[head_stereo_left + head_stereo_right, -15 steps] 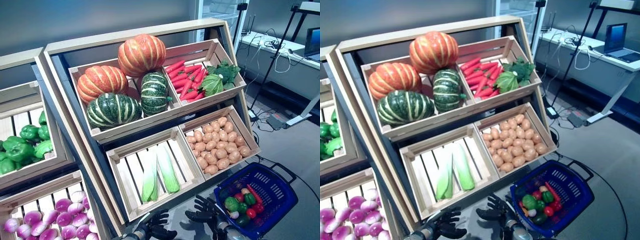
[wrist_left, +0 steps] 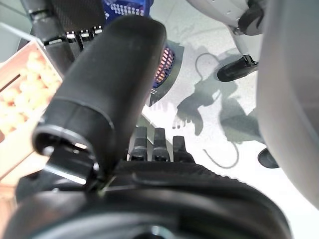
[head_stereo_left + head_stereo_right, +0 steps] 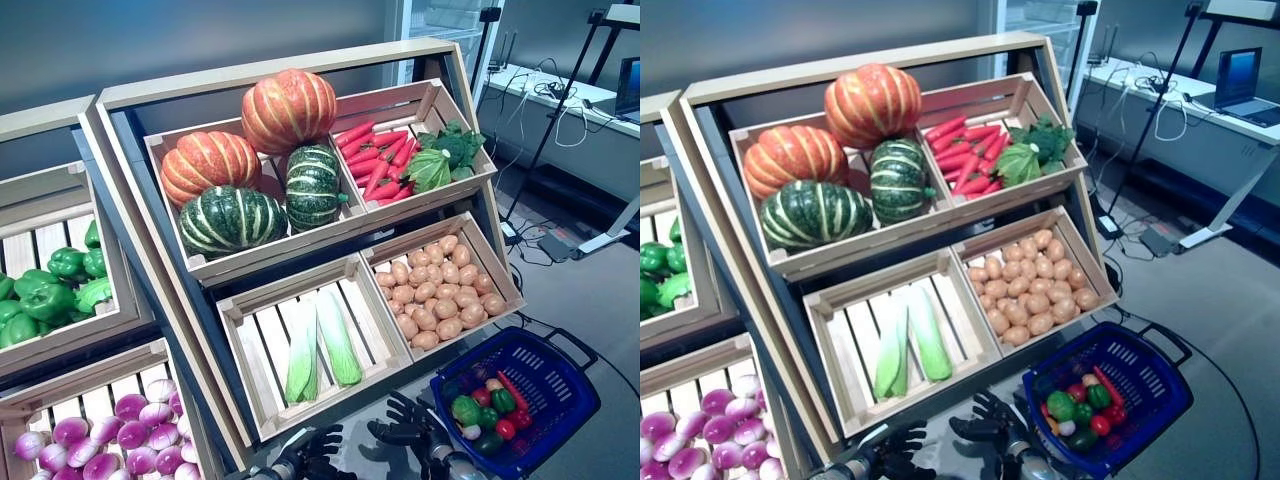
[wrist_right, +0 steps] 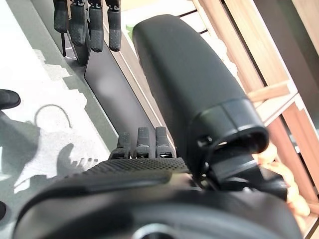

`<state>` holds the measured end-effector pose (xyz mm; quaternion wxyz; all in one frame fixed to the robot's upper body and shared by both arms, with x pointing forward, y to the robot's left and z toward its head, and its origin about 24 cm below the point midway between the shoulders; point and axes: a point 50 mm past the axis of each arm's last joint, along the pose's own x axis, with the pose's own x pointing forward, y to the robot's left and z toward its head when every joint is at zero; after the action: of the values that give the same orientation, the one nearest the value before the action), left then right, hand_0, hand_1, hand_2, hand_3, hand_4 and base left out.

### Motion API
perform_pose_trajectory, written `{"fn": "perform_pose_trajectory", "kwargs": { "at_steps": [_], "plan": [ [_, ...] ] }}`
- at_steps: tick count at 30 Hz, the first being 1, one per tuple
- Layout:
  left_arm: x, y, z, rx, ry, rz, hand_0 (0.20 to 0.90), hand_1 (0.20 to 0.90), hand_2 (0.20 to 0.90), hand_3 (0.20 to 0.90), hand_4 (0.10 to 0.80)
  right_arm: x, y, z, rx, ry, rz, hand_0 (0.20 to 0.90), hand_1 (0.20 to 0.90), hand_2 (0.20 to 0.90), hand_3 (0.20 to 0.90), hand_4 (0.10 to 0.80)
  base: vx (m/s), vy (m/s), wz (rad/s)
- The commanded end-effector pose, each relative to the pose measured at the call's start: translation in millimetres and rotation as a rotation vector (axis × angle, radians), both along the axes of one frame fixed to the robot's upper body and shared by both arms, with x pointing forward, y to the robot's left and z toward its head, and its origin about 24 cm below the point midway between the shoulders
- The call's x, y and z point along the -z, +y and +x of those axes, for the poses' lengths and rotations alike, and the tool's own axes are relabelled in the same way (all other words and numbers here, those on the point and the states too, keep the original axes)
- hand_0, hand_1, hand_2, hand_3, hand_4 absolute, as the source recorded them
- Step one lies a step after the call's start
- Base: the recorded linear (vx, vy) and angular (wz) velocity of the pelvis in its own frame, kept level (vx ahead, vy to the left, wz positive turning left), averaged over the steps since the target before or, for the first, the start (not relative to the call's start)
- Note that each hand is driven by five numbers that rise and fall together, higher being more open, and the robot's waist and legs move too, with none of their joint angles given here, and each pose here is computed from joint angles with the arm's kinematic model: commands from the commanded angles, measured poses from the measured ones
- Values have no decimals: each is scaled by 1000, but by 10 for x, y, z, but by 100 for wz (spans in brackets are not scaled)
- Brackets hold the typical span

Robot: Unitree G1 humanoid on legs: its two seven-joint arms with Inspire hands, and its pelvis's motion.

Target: Put vegetables into the basket

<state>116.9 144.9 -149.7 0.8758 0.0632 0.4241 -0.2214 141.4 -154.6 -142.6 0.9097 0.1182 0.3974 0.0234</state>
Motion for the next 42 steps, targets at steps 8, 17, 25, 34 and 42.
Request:
{"fn": "perform_pose_trajectory", "kwargs": {
  "at_steps": [8, 17, 25, 34, 42],
  "plan": [
    [-686, -302, 872, 178, -474, -259, 900, 900, 900, 900, 800, -110, 67, 339, 87, -63, 51, 900, 900, 900, 900, 800, 0, 0, 0],
    [-1765, 48, 1355, 34, -960, -375, 900, 900, 900, 900, 800, -335, -7, 504, 180, -183, 80, 900, 900, 900, 900, 800, 1, -2, 0],
    [-1955, 505, 1467, -150, -1222, 167, 900, 900, 900, 900, 800, -549, -11, 567, 169, -310, 92, 900, 900, 900, 900, 800, 44, 0, 5],
    [-1936, 658, 1688, -288, -1224, 416, 900, 900, 900, 900, 800, -690, -84, 718, 109, -368, 69, 900, 900, 900, 900, 800, -43, 58, 0],
    [-2330, 577, 2046, -436, -1366, 401, 900, 900, 900, 900, 800, -946, -224, 1053, 117, -484, 81, 900, 900, 900, 900, 800, -239, 68, -5]
  ]
}}
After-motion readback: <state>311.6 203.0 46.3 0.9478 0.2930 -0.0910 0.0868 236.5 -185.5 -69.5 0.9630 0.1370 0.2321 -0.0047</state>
